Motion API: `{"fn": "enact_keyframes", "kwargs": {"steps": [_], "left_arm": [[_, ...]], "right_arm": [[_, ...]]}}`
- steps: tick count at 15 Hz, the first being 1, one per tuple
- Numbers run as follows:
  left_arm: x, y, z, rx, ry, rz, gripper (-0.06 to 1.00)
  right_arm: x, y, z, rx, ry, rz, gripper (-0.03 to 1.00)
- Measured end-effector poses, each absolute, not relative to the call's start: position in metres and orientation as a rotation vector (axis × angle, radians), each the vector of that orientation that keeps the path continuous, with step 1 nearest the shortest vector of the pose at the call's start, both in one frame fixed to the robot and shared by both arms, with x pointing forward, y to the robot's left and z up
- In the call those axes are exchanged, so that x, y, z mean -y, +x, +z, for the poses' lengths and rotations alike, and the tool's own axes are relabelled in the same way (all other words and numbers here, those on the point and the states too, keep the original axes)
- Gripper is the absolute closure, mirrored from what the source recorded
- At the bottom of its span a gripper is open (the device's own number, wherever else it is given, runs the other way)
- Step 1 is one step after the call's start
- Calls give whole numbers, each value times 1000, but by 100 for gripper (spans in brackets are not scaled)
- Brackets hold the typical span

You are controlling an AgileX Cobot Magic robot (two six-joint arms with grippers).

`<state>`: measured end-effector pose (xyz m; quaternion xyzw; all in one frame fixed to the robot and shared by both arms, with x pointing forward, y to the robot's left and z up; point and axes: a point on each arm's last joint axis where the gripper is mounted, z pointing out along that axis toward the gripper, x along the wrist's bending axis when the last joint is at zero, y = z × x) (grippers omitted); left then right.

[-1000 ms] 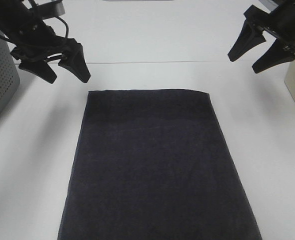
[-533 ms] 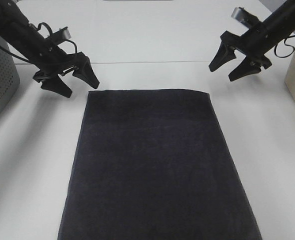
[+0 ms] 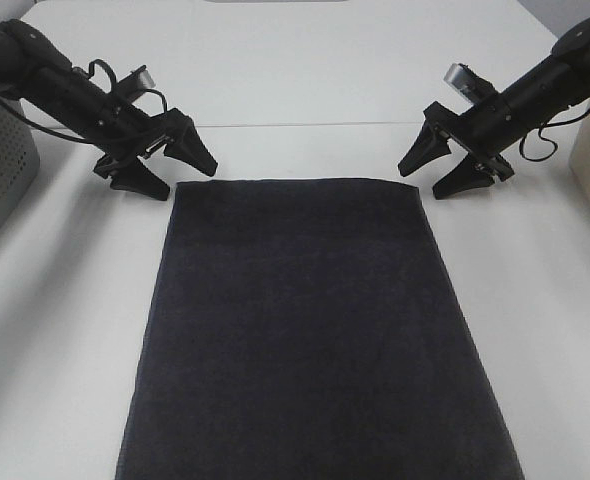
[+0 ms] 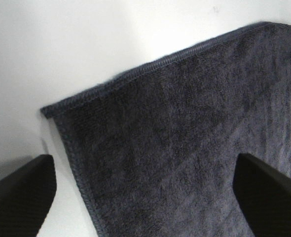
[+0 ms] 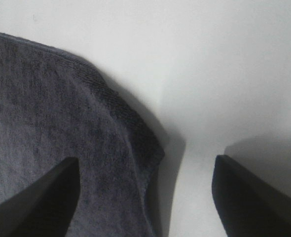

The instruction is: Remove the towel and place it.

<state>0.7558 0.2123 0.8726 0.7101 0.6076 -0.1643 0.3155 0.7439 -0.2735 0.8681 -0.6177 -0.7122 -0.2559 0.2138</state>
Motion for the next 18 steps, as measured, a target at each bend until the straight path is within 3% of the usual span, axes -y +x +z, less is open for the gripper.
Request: {"fn": "enact_keyframes", "kwargs": {"steps": [7, 11, 13, 15, 18], "left_arm": [[-212, 756, 872, -1612, 1863, -434, 4], [-185, 755, 871, -1578, 1886, -400, 9], [-163, 753, 867, -1562, 1884, -387, 15], [-152, 751, 862, -1557, 1893, -387, 33], [-150, 754, 853, -1563, 1902, -330, 86]], "right_arm": [[271, 745, 864, 1987, -1694, -709, 25], [227, 740, 854, 1989, -1603, -683, 31], [206, 738, 852, 2054, -1568, -648, 39], [203, 738, 850, 2087, -1590, -629, 53], [205, 741, 847, 2105, -1629, -618, 86]]}}
